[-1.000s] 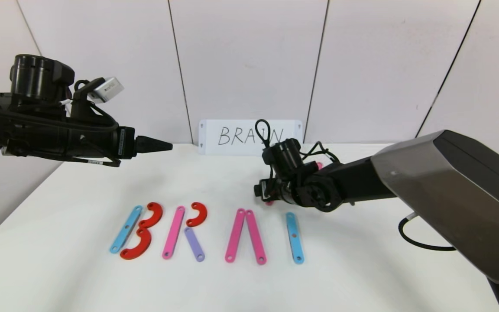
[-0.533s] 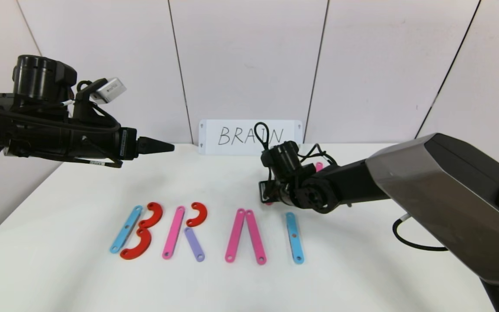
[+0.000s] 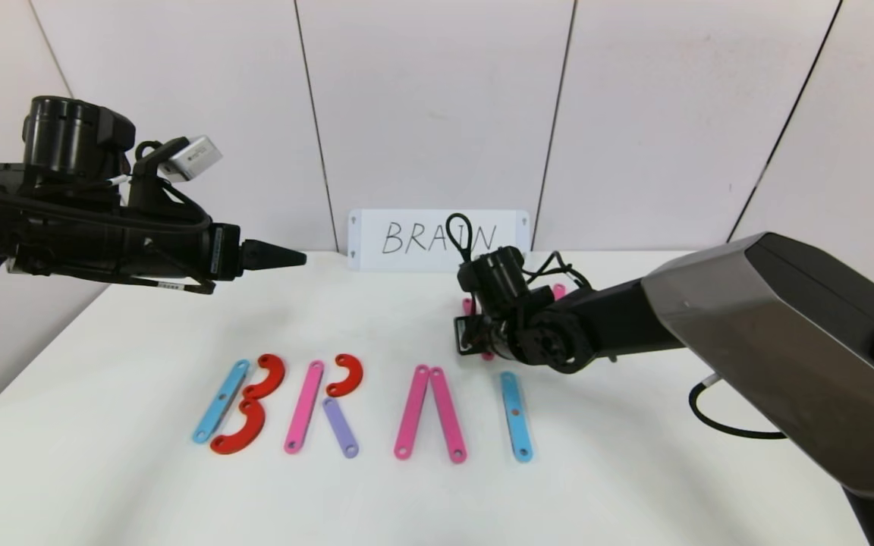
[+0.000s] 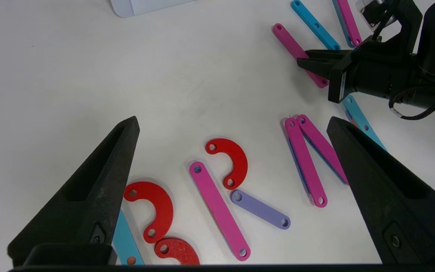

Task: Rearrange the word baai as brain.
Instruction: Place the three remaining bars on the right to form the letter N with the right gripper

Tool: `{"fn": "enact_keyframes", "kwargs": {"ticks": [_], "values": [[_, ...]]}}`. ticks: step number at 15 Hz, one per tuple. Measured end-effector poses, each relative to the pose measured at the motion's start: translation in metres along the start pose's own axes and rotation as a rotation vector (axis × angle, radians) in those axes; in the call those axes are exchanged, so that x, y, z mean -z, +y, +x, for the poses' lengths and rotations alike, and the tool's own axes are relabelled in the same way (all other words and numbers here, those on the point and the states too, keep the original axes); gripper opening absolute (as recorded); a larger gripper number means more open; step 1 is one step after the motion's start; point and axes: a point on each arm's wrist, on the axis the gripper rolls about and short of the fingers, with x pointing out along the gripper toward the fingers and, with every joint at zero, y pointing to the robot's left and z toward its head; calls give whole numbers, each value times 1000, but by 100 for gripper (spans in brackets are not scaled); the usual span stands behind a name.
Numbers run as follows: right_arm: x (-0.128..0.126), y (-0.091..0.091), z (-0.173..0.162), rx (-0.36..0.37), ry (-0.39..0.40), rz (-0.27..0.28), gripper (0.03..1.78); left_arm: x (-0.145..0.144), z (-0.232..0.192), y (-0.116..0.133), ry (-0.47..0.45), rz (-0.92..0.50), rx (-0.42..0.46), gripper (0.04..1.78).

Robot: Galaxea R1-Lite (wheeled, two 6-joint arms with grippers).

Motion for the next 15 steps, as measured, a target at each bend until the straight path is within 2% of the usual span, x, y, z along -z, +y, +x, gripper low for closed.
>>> {"fn": "enact_keyframes", "kwargs": {"ticks": [4, 9, 12, 15], "values": [[-8, -9, -17, 6, -13, 29, 27, -1, -1, 0, -4, 2, 0, 174], [-17, -35, -64, 20, -34, 57, 27, -1, -1, 0, -4, 3, 0, 174], [-5, -54, -95, 44, -7, 81, 27, -1, -1, 0, -4, 2, 0, 174], [21, -68, -115, 64, 36, 91, 27, -1, 0, -1, -3, 4, 3, 174]]}}
